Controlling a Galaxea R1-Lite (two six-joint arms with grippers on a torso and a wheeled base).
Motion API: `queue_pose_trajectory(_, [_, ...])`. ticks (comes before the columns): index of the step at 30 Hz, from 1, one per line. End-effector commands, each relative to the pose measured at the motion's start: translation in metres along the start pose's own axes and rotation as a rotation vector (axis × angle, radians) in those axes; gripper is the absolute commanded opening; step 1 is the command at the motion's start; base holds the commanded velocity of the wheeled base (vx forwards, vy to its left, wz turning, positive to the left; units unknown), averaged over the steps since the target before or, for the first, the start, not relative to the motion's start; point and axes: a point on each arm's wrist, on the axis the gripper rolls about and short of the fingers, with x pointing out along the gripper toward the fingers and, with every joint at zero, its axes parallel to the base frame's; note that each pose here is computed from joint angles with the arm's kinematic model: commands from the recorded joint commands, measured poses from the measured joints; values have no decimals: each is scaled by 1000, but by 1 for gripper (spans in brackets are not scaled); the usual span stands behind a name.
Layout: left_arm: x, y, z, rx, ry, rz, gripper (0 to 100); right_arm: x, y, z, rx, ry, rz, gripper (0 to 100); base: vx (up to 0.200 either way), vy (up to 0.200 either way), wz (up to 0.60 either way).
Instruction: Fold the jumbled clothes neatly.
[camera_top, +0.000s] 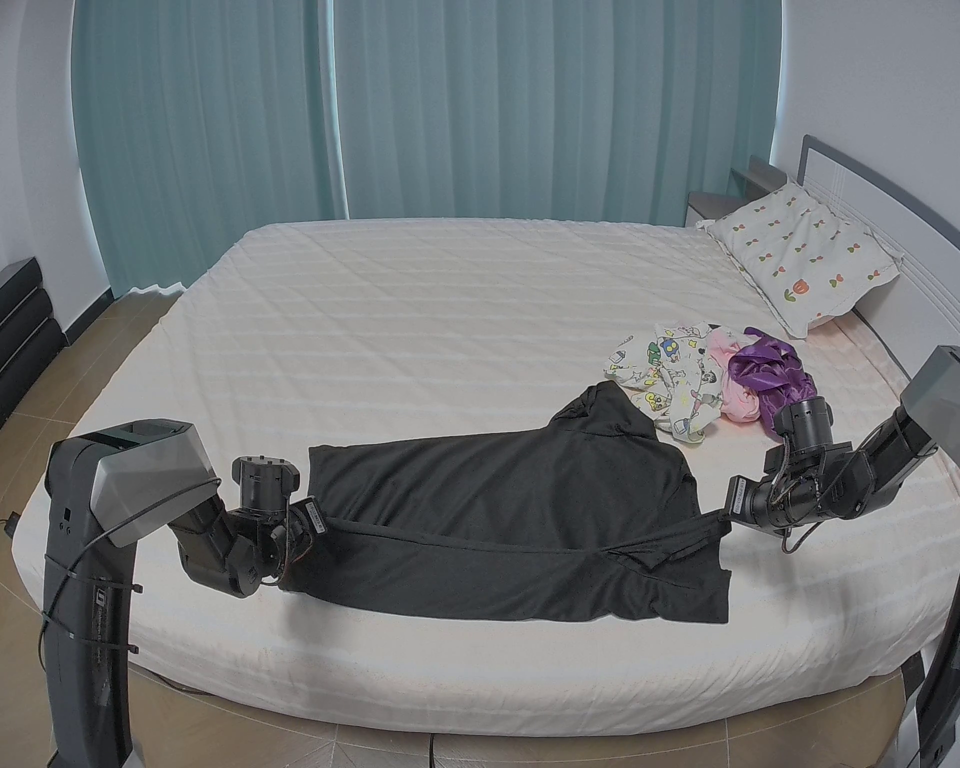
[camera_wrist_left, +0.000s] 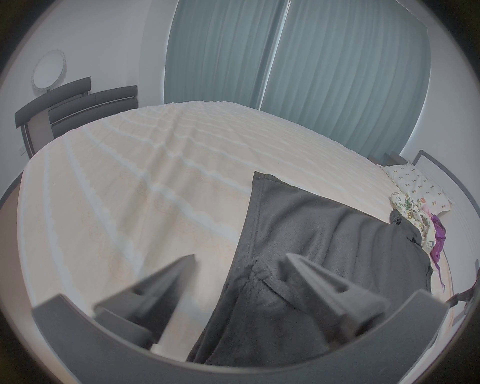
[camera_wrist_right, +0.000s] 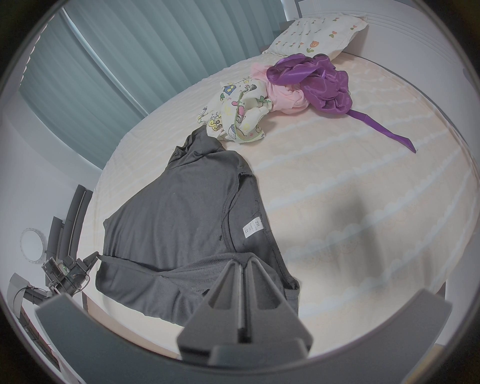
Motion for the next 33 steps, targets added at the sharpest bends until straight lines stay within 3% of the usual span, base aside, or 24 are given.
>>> queue_pose_trajectory(1, [3, 1, 0, -8, -7, 2, 100, 5, -1, -2, 1, 6, -1, 0, 0, 0, 0])
queue_pose_trajectory(10, [-10, 23, 20, -62, -26, 50, 100, 8, -3, 0, 29, -12, 8, 0, 0, 0, 0])
queue_pose_trajectory(11, [-14, 26, 23, -69, -30, 55, 100, 8, -2, 0, 33, -12, 12, 100, 0, 0, 0])
queue_pose_trajectory(19, [-41, 40, 28, -186, 1, 49, 100, 11, -5, 6, 104, -27, 10, 100, 0, 0, 0])
queue_pose_trajectory(22, [-66, 43, 30, -320, 45, -5, 100, 3, 4, 4, 204, -28, 30, 100, 0, 0, 0])
queue_pose_trajectory(24, [-72, 44, 29, -352, 66, -22, 100, 3, 10, 0, 234, -21, 37, 100, 0, 0, 0])
queue_pose_trajectory(25, [-84, 45, 25, -410, 117, -57, 100, 6, 24, -8, 333, 3, 56, 100, 0, 0, 0])
queue_pose_trajectory(27, [-89, 47, 18, -462, 162, -73, 100, 13, 35, -17, 409, 35, 61, 100, 0, 0, 0])
queue_pose_trajectory(33, [-89, 50, 8, -562, 234, -82, 100, 54, 38, -41, 433, 26, -9, 100, 0, 0, 0])
